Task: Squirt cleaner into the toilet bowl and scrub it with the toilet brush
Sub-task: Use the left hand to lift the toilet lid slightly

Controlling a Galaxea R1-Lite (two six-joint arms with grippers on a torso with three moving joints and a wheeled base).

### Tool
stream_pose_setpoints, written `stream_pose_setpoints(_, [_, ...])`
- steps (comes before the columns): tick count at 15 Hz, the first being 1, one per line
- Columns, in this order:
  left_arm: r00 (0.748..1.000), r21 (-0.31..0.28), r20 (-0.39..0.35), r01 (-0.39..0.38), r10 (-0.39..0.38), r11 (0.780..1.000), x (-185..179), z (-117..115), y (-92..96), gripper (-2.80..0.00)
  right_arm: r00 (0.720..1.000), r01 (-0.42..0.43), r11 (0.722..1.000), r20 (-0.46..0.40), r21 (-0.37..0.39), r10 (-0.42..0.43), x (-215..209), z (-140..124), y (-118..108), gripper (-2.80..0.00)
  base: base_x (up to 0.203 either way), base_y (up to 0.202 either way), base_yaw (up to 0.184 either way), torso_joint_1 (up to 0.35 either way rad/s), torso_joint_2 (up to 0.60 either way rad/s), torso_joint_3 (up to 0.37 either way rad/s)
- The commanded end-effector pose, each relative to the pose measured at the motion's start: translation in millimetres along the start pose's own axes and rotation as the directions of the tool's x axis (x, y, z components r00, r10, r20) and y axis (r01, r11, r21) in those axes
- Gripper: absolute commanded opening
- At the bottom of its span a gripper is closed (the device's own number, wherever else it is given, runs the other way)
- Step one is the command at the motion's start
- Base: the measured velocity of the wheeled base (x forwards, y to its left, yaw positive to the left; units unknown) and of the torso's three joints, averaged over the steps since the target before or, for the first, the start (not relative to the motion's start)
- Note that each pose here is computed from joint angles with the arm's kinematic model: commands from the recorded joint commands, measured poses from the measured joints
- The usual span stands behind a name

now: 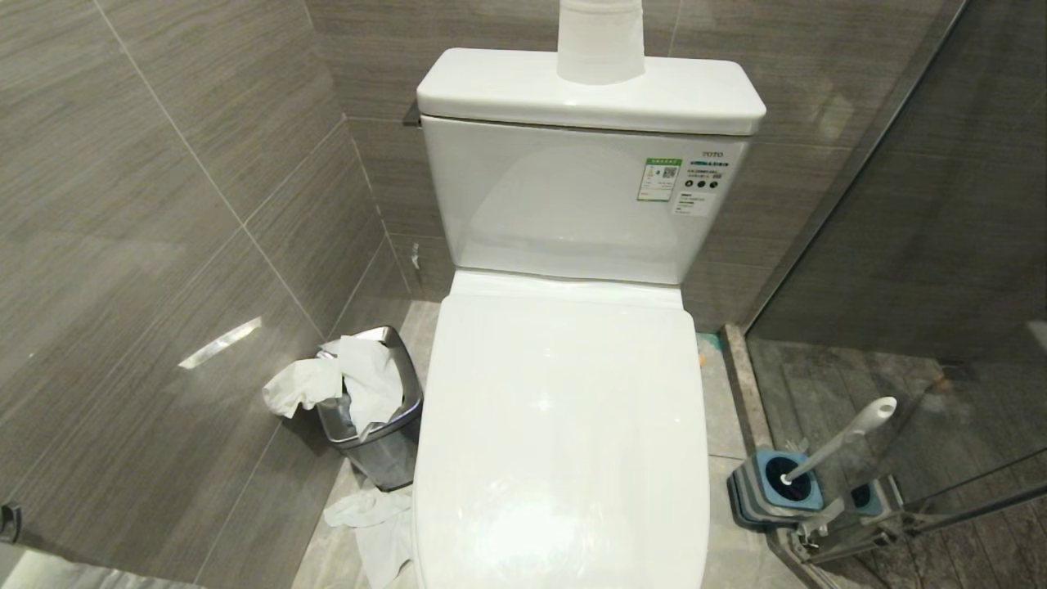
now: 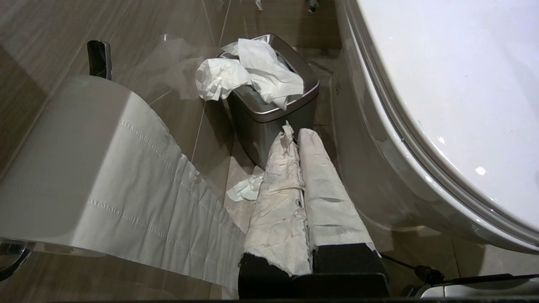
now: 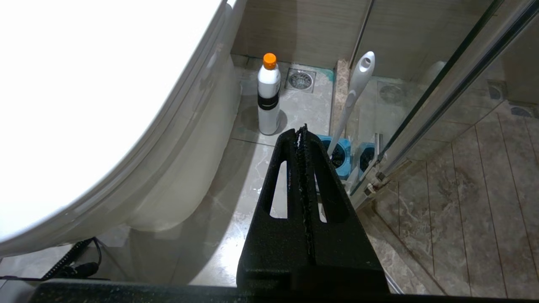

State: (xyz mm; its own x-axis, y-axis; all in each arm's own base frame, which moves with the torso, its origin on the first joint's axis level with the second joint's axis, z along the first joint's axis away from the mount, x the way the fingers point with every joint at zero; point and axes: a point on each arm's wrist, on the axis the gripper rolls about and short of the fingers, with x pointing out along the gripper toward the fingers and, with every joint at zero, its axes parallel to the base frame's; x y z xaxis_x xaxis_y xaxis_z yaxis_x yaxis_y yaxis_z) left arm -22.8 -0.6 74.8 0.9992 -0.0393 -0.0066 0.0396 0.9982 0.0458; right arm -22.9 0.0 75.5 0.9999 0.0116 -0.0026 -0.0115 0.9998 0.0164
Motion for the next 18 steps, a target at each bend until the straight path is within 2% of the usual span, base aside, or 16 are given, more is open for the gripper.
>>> stream_pose_setpoints(1, [1.0, 0.0, -0.002, 0.0, 0.0, 1.0, 0, 0, 0.0, -2.8, 1.0, -0.001, 1.0, -0.001, 0.001, 0.001, 0, 0, 0, -2.8, 0.0, 0.0, 0.0, 0.0, 0.0, 0.0])
stream_pose_setpoints(7, [1.0, -0.003, -0.011, -0.005, 0.005, 1.0, 0, 0, 0.1, -2.8, 1.0, -0.001, 1.0, -0.001, 0.002, 0.001, 0, 0, 0, -2.8, 0.0, 0.0, 0.0, 0.0, 0.0, 0.0])
stream_pose_setpoints(13, [1.0, 0.071, -0.002, 0.003, -0.003, 0.997, -1, 2, 0.0, -2.8, 1.0, 0.022, 0.999, 0.001, 0.045, -0.022, 0, 0, 0, -2.8, 0.0, 0.0, 0.0, 0.0, 0.0, 0.0])
stream_pose_setpoints(16, [1.0, 0.094, 0.026, 0.008, -0.01, 0.995, -7, 21, 0.5, -2.8, 1.0, 0.022, 0.999, 0.003, 0.046, -0.022, 0, 1, 0, -2.8, 0.0, 0.0, 0.0, 0.0, 0.0, 0.0])
stream_pose_setpoints(18, [1.0, 0.1, 0.017, 0.021, -0.023, 0.995, -16, 42, 0.9, -2.8, 1.0, 0.022, 0.999, 0.003, 0.048, -0.022, 0, 1, 0, -2.8, 0.0, 0.0, 0.0, 0.0, 0.0, 0.0])
